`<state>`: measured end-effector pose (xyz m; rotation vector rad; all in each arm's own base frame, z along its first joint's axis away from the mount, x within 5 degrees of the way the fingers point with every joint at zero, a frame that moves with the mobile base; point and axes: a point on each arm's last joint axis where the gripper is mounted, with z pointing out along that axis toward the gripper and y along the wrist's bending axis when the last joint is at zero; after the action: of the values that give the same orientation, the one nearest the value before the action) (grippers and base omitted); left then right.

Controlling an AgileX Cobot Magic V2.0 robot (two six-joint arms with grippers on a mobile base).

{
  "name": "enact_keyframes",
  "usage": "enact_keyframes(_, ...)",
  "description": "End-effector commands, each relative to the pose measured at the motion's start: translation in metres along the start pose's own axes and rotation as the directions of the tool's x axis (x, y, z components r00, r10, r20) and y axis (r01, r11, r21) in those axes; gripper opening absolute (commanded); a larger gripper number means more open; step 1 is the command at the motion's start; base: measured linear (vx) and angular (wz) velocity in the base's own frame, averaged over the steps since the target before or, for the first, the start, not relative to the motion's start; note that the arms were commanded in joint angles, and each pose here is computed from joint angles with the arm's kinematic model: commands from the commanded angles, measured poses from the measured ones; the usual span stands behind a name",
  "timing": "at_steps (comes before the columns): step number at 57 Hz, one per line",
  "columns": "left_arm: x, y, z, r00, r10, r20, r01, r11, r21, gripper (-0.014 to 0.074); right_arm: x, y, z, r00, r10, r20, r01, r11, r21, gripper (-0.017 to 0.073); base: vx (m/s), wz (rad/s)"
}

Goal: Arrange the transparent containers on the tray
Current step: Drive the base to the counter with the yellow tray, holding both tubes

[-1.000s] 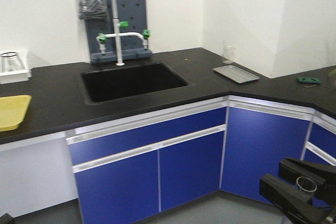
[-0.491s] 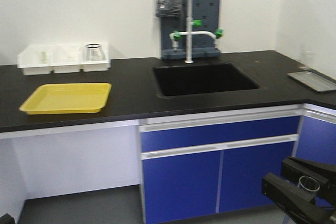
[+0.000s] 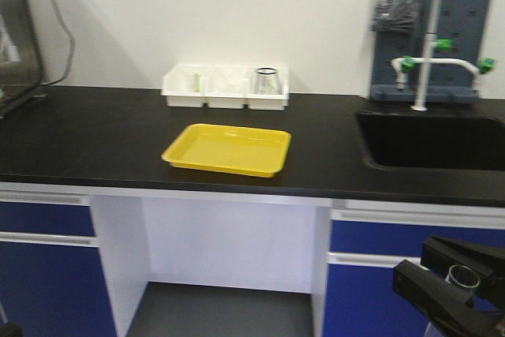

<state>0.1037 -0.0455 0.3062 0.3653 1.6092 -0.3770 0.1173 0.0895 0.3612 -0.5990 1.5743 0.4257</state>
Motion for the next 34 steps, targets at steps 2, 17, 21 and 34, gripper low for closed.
enact_keyframes(2, -0.0097, 0.0019, -0.0004, 1.000, 0.019, 0.025, -0.018, 1.000, -0.024, -0.0001, -0.0179, -0.0010, -0.0029, 0.993, -0.016, 0.115, 0.016, 1.000, 0.005, -0.0011, 0.24, 0.50)
enact_keyframes(17, -0.0097, 0.0019, -0.0004, 1.000, 0.019, 0.025, -0.018, 1.000, -0.024, -0.0001, -0.0179, -0.0010, -0.0029, 0.993, -0.016, 0.115, 0.016, 1.000, 0.005, -0.0011, 0.31, 0.38)
enact_keyframes(21, -0.0097, 0.0019, -0.0004, 1.000, 0.019, 0.025, -0.018, 1.000, -0.024, -0.0001, -0.0166, -0.0011, -0.0027, 0.995, -0.016, 0.100, 0.016, 1.000, 0.005, -0.0011, 0.38, 0.20)
enact_keyframes(34, -0.0097, 0.0019, -0.0004, 1.000, 0.019, 0.025, -0.018, 1.000, -0.024, -0.0001, -0.0155, -0.0011, -0.0026, 0.996, -0.016, 0.088, 0.016, 1.000, 0.005, -0.0011, 0.41, 0.07)
